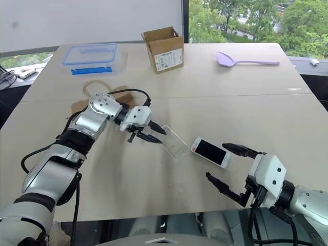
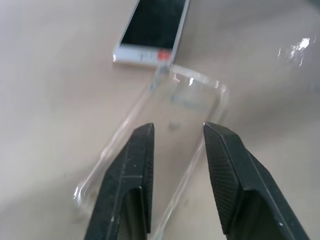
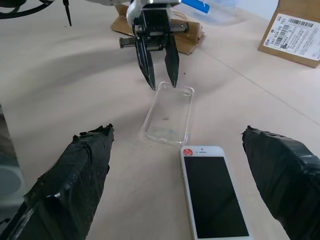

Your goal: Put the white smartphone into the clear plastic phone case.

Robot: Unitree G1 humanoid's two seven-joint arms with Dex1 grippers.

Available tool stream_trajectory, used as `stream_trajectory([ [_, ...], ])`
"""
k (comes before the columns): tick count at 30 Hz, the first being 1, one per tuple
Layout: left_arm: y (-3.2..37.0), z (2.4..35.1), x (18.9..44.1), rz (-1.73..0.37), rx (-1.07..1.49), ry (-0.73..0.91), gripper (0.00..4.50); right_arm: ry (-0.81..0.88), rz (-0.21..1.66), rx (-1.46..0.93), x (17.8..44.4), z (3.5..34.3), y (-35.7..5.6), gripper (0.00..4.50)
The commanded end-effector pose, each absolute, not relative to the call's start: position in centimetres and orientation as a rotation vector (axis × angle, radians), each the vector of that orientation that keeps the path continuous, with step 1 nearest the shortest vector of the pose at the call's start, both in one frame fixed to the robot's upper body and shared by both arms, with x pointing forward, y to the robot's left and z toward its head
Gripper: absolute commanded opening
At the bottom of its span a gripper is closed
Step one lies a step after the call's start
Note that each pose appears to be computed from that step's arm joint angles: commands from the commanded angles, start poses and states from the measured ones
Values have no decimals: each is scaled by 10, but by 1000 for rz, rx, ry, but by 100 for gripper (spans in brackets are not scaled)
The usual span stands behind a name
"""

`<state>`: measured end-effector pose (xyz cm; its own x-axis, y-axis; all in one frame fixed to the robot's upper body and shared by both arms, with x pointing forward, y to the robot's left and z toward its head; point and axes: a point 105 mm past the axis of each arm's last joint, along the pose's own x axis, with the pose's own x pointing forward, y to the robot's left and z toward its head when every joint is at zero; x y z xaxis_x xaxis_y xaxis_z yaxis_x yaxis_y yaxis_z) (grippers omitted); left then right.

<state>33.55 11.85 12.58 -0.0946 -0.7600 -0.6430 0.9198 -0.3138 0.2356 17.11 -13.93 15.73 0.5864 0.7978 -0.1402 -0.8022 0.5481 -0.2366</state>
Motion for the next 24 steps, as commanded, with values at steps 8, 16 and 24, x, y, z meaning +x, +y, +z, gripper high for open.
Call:
stream_trajectory([
  [8, 132, 106, 336, -1764, 926, 318, 156, -32, 983, -319, 157, 169, -135, 450],
  [16, 132, 86, 341, -1726, 986, 368, 134, -23, 991, -330, 160, 169, -137, 450],
  [24, 137, 88, 334, -1707, 873, 413, 3, 4, 985, -335, 162, 165, -145, 450],
])
